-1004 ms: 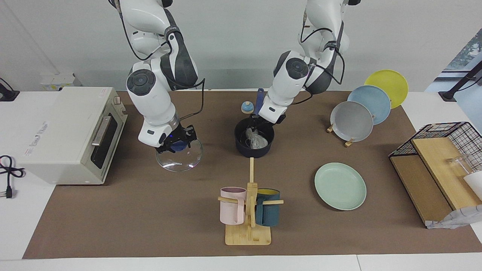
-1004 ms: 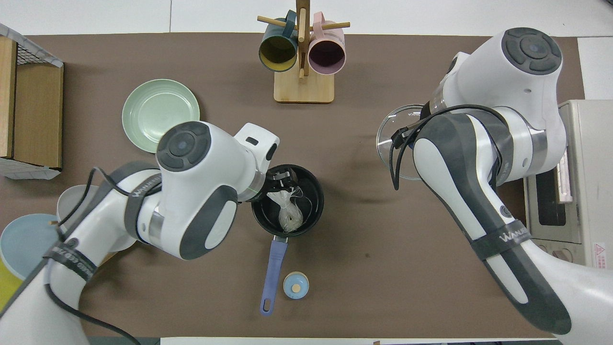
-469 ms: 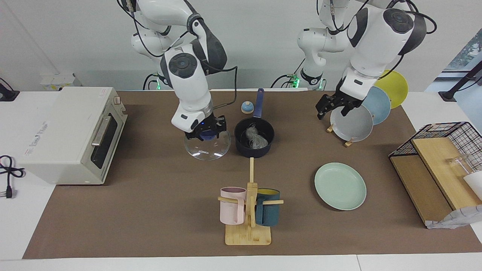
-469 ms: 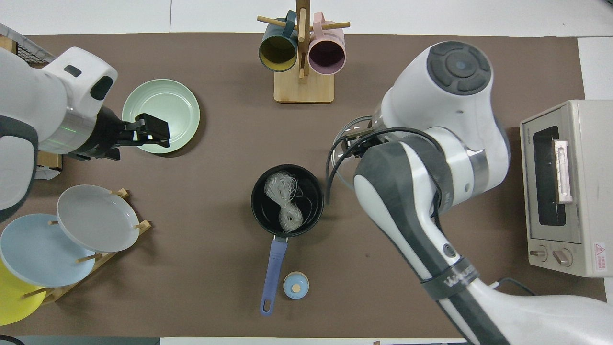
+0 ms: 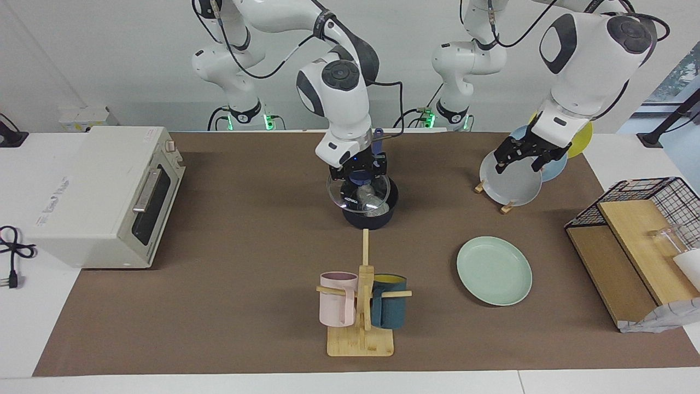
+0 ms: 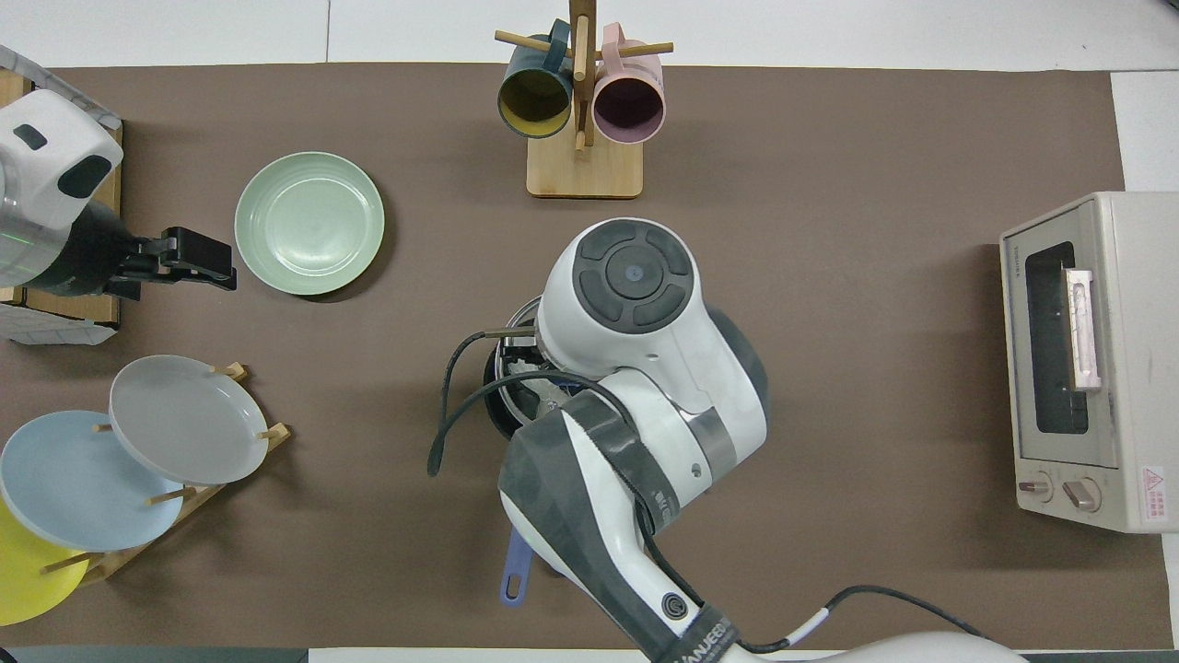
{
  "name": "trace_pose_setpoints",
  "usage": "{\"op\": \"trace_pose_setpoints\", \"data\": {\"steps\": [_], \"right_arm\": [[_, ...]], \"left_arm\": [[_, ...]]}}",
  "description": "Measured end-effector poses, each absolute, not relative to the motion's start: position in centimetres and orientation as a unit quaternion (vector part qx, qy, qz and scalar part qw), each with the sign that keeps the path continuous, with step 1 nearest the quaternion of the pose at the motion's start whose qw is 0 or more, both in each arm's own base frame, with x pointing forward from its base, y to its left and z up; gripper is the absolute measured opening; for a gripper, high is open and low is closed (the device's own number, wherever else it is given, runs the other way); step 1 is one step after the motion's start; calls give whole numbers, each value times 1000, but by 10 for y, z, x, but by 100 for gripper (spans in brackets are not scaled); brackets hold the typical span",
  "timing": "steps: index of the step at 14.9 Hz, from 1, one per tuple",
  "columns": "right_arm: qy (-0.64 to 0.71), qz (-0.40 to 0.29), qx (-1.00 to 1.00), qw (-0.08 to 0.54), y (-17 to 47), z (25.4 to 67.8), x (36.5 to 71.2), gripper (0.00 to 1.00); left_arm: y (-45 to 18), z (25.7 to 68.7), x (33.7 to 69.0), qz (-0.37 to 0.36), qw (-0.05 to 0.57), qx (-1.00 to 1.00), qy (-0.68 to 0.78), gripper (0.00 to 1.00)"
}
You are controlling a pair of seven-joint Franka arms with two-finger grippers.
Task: Transfer vermicelli from plate to pot
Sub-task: 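Lower the glass lid onto the saucepan with the right gripper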
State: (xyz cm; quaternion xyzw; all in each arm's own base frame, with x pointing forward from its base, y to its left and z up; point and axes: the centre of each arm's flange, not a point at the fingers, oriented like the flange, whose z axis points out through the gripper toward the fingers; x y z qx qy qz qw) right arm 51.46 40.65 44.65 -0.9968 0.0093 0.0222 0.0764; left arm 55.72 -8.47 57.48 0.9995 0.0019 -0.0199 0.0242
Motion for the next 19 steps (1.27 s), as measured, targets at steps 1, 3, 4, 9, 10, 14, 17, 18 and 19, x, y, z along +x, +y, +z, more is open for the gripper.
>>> {"op": "trace_pose_setpoints", "data": {"steps": [1, 3, 4, 9, 10, 14, 17, 18, 19], "right_arm": [[10, 23, -997, 75, 415, 438, 508, 60], [12, 26, -997, 72, 421, 425, 500, 60], [13, 28, -997, 71, 421, 422, 499, 60], [10, 24, -997, 72, 430, 408, 488, 60], [10, 22, -997, 73, 431, 404, 486, 60], [11, 24, -997, 70, 429, 395, 484, 60], [11, 24, -997, 70, 429, 394, 484, 60], [11, 24, -997, 70, 429, 394, 484, 60], [11, 24, -997, 70, 429, 394, 484, 60]], "left_arm": [[-86, 577, 556, -19, 21, 1000, 0, 100], [-85, 582, 552, -18, 16, 1000, -1, 100], [-84, 586, 550, -20, 11, 1000, -2, 100], [-80, 611, 532, -30, -6, 1000, -4, 100], [-80, 610, 529, -33, -7, 999, -4, 100], [-77, 596, 528, -28, -4, 1000, 0, 100], [-78, 599, 529, -21, 9, 1000, 2, 100], [-79, 600, 529, -20, 10, 1000, 1, 100], [-80, 600, 529, -20, 10, 1000, 1, 100]]}}
